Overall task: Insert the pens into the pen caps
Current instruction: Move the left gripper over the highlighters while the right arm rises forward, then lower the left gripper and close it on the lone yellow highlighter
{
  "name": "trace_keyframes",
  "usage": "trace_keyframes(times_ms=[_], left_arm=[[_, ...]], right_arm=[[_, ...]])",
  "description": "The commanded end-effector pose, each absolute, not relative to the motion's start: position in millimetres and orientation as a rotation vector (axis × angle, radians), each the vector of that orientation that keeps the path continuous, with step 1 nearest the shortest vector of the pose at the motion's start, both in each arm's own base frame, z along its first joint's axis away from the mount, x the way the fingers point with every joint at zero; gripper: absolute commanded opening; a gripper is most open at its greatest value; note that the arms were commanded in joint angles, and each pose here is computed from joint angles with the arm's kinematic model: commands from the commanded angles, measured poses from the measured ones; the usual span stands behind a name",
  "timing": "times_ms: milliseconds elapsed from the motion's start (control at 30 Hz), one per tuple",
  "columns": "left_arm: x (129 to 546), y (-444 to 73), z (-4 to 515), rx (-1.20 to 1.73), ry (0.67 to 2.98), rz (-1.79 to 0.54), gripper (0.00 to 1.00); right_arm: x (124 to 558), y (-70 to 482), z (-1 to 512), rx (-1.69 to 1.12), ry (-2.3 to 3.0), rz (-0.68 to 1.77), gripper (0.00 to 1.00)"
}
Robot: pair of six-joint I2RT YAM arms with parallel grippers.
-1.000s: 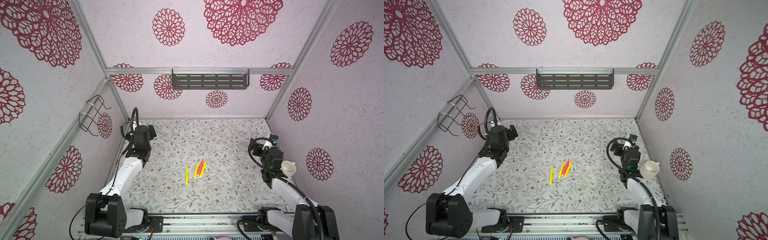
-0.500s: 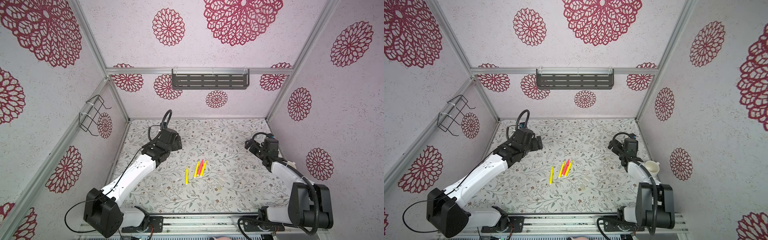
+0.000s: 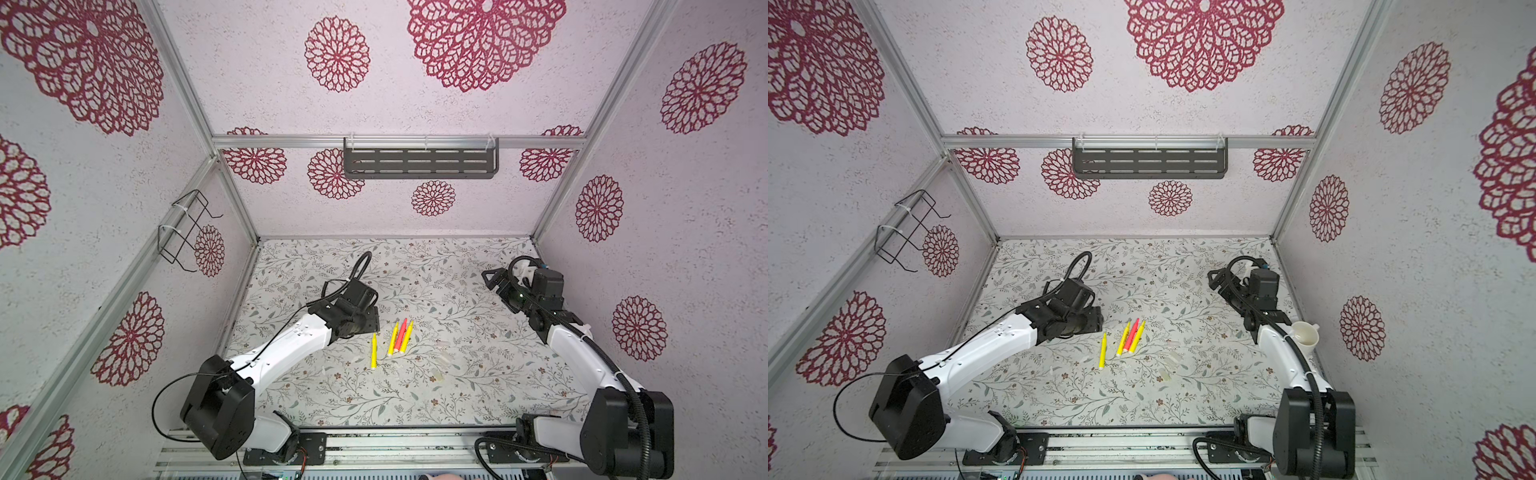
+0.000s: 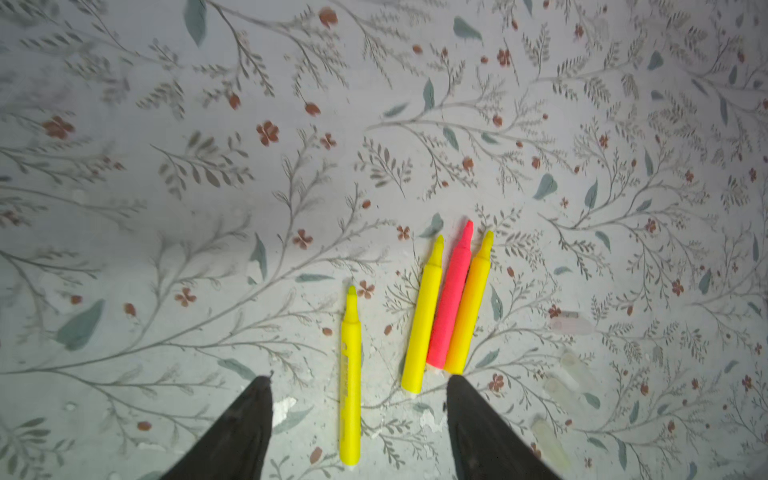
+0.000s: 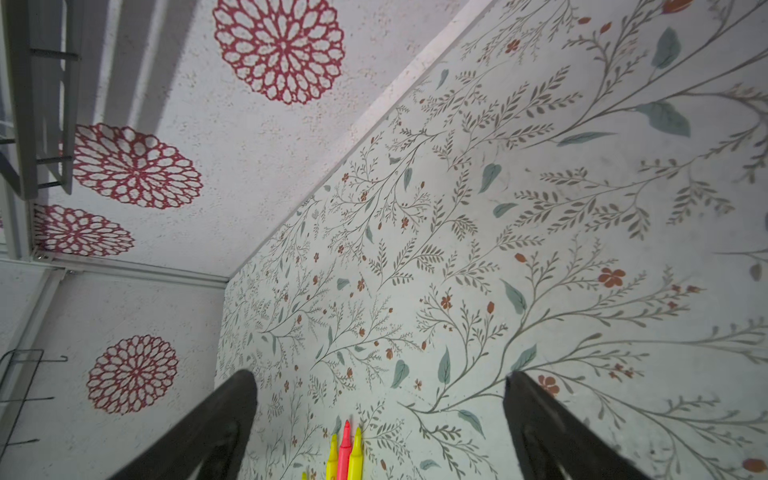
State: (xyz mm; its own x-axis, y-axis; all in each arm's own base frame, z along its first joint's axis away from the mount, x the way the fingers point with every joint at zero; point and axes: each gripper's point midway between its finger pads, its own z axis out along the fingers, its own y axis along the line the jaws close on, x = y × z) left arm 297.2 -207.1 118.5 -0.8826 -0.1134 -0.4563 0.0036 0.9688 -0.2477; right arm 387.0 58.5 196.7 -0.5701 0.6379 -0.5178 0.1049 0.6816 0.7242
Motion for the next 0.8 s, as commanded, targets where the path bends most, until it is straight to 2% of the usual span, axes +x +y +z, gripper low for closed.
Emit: trace_keyframes(times_ms=[0,500,767], left_arm=[[278.3,-215.8,100.8,-0.060,2.716,-0.303,0.64],[259.2,-230.7,41.7,0.065,2.887,-0.138,0.56],[257.5,-227.8,29.3,0.065,2.907,-0.095,0.53]], right_arm=[[387.7,72.3,220.7,0.510,2.044,0.911,0.95],[390.9,90.0,223.0,0.458,2.063,0.902,0.90],[395.2,95.8,224.3,0.438,2.071,0.906,0.89]])
